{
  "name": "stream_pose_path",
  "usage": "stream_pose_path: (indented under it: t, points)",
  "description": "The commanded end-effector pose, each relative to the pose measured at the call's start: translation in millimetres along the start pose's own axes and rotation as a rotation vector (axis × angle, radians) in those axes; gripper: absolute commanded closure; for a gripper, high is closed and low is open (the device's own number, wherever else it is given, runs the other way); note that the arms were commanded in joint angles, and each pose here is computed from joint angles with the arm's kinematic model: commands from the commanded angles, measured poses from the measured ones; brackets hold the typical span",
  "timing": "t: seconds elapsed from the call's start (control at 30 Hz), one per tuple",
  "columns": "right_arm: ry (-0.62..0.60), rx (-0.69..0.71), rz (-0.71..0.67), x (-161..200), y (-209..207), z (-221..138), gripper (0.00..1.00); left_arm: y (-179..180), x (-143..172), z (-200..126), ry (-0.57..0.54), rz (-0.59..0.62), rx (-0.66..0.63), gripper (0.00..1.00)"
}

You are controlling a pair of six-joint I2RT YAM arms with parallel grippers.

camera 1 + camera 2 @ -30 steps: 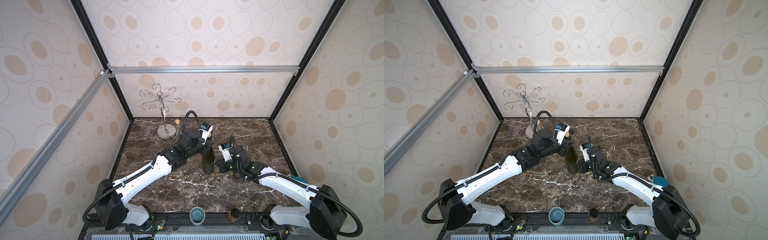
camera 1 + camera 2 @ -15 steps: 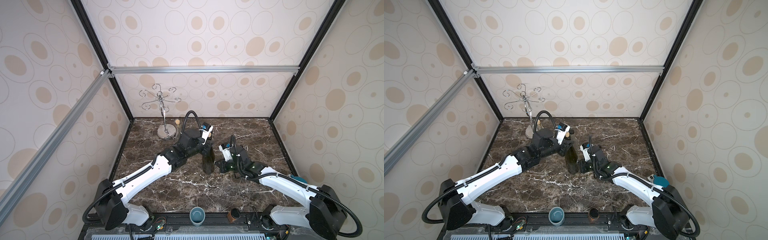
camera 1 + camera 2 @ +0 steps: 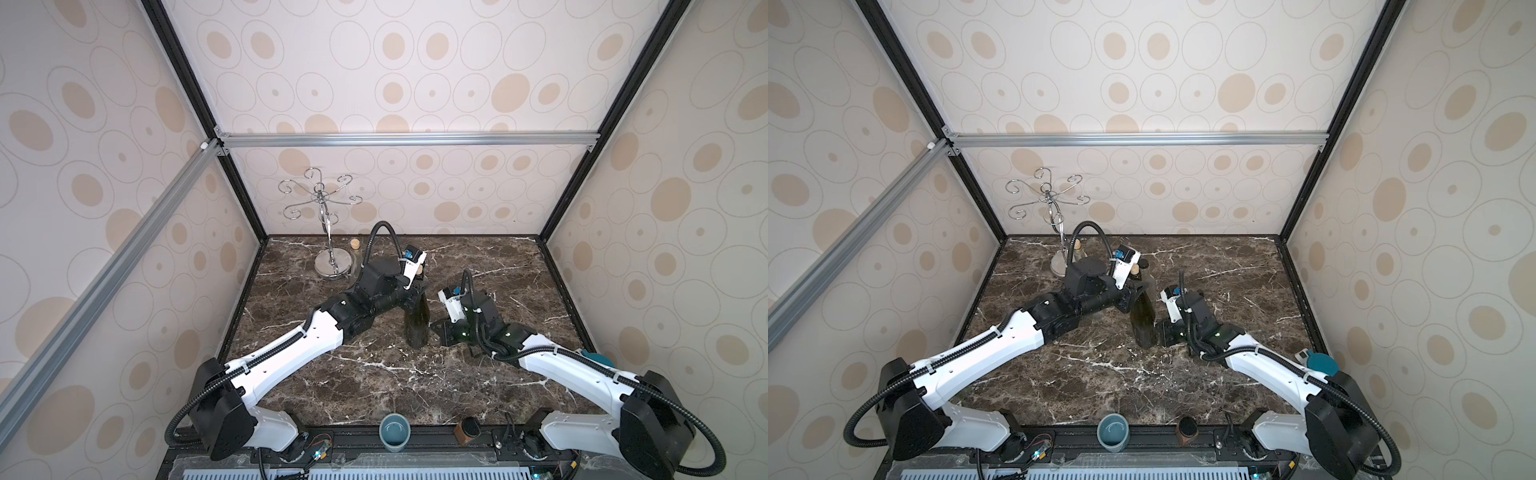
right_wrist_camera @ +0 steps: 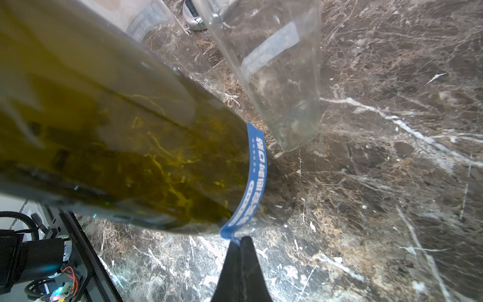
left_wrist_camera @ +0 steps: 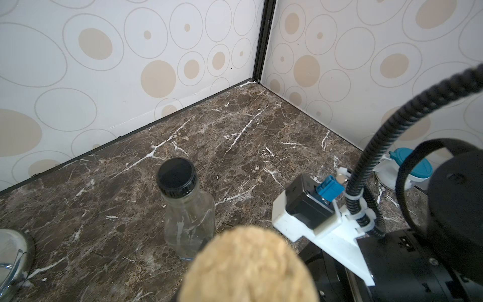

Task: Remove the label from the bottle
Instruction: Tear open the label from the bottle.

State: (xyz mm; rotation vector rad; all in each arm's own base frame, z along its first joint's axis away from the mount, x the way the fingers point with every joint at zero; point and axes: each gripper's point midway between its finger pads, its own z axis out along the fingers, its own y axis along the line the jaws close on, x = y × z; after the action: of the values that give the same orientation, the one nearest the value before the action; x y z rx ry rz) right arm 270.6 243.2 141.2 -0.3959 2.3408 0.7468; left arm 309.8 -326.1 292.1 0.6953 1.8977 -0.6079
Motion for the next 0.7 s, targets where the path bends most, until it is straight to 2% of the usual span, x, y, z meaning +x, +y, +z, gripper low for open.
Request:
stream_pose_path:
  t: [0.0,0.67]
  points:
    - [0.004,-0.006,0.007,1.3,-0.1,-2.7,1.0,-13.2,-20.7,-5.2,-0.038,0.001,0.049,0.88]
    - [0.006,-0.012,-0.002,-6.8,-3.5,-0.7,1.0,-12.2,-17.4,-1.8,-0.02,0.005,0.043,0.88]
